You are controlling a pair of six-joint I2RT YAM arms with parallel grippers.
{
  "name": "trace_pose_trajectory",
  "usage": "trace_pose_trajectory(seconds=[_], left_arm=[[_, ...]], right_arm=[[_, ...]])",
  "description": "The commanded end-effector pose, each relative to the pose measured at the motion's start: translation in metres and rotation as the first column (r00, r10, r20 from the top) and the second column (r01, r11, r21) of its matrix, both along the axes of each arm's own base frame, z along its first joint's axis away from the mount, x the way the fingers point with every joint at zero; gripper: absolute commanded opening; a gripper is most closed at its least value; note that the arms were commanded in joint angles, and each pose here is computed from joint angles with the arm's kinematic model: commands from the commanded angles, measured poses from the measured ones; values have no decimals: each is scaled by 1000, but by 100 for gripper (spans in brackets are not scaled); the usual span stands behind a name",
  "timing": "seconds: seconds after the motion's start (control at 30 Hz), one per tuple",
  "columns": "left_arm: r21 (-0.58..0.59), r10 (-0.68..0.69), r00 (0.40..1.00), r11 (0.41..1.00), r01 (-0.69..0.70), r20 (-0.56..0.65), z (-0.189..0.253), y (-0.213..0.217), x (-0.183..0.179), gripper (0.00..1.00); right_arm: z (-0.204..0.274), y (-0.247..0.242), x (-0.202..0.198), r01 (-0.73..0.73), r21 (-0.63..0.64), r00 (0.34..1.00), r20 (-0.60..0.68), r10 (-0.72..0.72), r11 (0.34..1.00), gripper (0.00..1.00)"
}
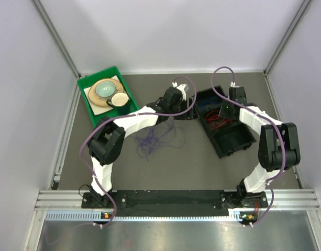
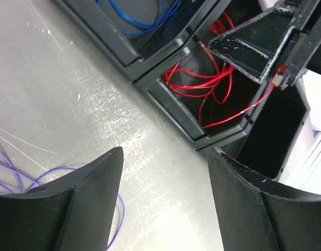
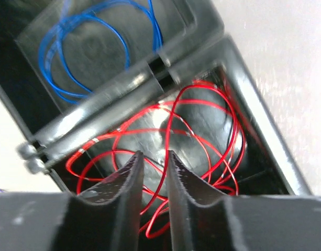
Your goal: Untangle the cables
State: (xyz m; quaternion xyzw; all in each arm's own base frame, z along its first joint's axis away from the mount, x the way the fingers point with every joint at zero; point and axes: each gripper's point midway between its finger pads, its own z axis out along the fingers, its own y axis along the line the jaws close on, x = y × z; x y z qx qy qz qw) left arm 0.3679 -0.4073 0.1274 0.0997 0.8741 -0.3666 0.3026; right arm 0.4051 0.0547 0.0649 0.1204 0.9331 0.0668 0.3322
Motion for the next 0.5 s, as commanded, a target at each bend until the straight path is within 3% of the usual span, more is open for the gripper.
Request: trace_pose_trajectory(seconds=[0.0,0.23,0.47], left_arm=[[-49,-9,996,999,14,90,48,3,0,71],[-38,6,992,999,-1,125,60,10,1,72],[-13,36,989,999,-34,143,65,20,2,75]], right_arm=[[55,1,21,-15,-10,989,146,16,1000,29],[82,-6,18,-6,-42,980,196,14,999,37],[110,-7,9,-6,-41,967,254,17,999,58]])
